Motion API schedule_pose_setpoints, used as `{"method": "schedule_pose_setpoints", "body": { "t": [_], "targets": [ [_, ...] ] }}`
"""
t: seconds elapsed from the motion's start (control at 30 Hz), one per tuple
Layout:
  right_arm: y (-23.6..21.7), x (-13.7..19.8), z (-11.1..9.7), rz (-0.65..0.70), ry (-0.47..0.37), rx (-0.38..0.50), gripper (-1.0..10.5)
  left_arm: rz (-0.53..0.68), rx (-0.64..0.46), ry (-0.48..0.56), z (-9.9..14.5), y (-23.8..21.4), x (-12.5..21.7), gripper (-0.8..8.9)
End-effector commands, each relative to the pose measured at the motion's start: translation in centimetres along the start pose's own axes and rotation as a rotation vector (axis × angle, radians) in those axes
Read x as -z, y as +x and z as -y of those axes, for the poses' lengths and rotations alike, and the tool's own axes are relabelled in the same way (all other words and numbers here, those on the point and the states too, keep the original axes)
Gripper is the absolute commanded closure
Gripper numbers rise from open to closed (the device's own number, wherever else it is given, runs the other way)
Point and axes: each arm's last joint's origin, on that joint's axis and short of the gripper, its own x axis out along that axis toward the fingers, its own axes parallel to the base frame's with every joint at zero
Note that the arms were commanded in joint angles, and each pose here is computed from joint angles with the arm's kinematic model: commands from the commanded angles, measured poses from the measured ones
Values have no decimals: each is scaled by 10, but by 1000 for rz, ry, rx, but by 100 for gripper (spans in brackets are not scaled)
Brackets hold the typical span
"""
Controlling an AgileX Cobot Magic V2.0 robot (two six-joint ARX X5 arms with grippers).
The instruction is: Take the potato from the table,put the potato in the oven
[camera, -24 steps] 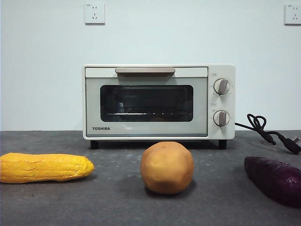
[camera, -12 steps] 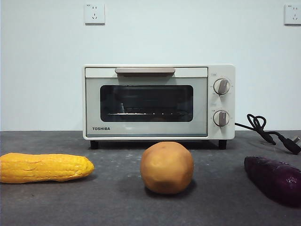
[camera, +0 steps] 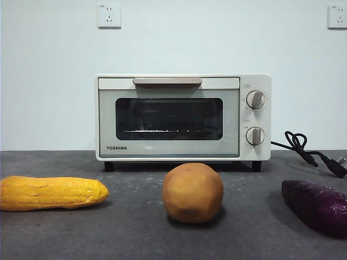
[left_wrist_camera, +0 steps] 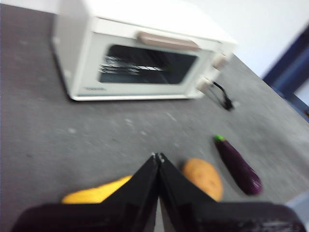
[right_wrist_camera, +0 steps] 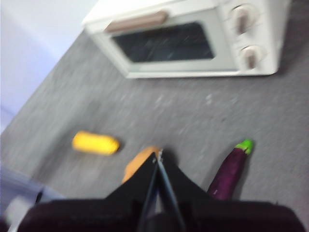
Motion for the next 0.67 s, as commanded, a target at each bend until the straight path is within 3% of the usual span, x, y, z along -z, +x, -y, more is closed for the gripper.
{"method": "schedule_pose_setpoints", "body": {
  "t": [0.03,0.27,0.33,0.47,0.5,0.67],
  "targets": [
    [-9,-8,-9,-83,-104,-27,959,-27,37,50,5,-4,-4,821],
    [-13,-10,-14,-158,-134,-48,932,-35,44,68,10,-9,-7,821],
    [-13,-10,-15,-158,-129,-57,801,-36,47,68,10,-9,-7,821],
    [-13,-10,-15,-160,-83,-53,269,-36,47,69,10,-9,-7,821],
    [-12,-10,-14,-163,-70,-52,214,-36,47,69,10,-9,-7,821],
    [-9,-11,-13,-176,-49,-50,222,-23,49,80,10,-9,-8,821]
  ]
}}
